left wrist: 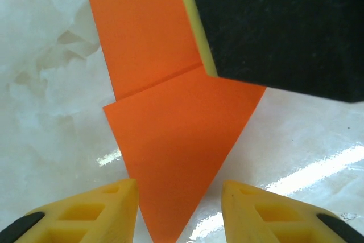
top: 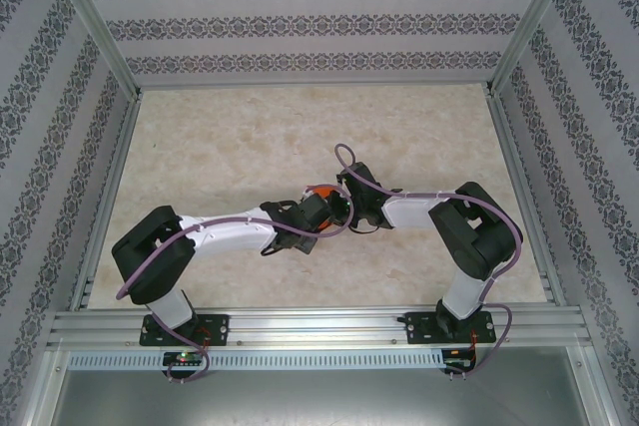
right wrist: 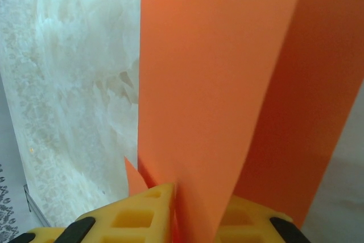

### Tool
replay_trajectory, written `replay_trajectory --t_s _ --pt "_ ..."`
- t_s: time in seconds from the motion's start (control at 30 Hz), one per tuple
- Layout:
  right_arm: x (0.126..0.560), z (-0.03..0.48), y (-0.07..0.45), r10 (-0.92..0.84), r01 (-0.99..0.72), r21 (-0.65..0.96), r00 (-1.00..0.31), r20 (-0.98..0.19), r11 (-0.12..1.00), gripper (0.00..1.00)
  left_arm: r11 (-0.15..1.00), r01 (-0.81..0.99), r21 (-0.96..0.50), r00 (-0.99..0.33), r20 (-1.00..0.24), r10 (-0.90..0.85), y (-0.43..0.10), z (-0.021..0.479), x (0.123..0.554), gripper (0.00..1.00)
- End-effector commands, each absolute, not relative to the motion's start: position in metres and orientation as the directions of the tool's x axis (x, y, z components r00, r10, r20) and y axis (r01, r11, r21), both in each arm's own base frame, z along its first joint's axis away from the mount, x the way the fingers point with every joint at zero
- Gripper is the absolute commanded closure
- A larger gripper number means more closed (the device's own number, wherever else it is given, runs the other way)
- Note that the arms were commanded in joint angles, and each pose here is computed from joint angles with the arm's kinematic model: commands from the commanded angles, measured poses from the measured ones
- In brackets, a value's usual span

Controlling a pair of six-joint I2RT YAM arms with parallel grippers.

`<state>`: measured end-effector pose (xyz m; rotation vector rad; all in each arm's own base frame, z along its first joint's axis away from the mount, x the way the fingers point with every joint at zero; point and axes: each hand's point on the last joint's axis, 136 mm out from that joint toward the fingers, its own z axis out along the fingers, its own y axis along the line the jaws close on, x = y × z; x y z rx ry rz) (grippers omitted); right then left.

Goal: Fold a paper plane with a square sheet of paper (pick it up from the middle)
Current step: Fourth fold the wing at the center of the table.

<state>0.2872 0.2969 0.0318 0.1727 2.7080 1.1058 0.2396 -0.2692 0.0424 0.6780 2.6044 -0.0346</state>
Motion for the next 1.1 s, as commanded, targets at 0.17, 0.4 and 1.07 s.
replay_trajectory --t_s 0.17,0.4,1.07 --pt "0.298 0.047 0.309 0.213 0.029 0.757 -0.966 -0.146 0.653 0.86 0.853 0.510 0.108 -0.747 -0.436 0.501 -0.267 0.043 0.228 0.53" --pt "0.299 0.049 0.308 0.220 0.042 0.754 -0.966 -0.137 0.655 0.87 0.840 0.535 0.089 -0.730 -0.452 0.513 -0.267 0.044 0.225 0.52" --pt "0.301 0.060 0.305 0.242 0.053 0.776 -0.961 -0.130 0.629 0.81 0.845 0.520 0.120 -0.722 -0.468 0.511 -0.258 0.040 0.227 0.65"
